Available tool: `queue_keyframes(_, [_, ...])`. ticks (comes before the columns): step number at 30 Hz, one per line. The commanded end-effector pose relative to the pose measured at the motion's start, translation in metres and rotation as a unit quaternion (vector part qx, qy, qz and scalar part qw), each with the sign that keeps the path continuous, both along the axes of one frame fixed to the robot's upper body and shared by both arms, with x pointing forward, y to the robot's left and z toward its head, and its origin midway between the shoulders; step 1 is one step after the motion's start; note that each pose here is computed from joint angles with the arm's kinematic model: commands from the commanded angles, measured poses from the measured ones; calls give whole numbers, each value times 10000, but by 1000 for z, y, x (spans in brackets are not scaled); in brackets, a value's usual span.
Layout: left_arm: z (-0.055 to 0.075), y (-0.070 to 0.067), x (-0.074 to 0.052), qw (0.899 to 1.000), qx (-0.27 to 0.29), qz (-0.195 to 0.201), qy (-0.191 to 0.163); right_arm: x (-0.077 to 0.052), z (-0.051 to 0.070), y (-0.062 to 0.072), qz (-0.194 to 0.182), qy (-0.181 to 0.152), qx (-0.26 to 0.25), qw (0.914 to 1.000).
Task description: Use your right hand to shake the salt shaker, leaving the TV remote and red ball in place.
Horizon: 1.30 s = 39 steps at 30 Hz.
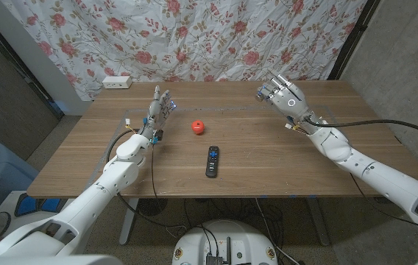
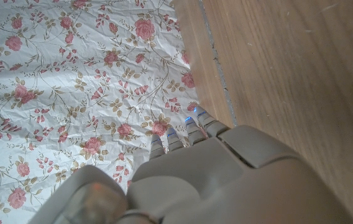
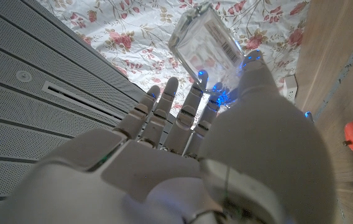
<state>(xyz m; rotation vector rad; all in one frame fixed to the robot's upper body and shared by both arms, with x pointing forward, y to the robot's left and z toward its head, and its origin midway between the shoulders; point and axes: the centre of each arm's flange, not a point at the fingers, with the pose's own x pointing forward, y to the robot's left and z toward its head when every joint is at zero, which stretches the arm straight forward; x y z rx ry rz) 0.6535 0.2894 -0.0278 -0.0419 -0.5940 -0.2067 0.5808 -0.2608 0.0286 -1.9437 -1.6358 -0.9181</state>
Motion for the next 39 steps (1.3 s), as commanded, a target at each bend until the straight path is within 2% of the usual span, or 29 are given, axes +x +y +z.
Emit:
queue_keyframes(1, [0, 0, 0, 10000, 0, 0, 0, -4, 21, -9, -150, -311, 183, 9992])
queue_keyframes(17, [0, 0, 0, 10000, 0, 0, -1, -14, 19, -3, 3, -327, -5, 9995])
queue_keyframes(23, [0, 0, 0, 10000, -1, 0, -1, -14, 9, 0, 59, -200, -107, 9997])
queue_keyframes(39, [0, 0, 0, 10000, -1, 0, -1, -14, -24, 21, 394, 241, -410, 9981])
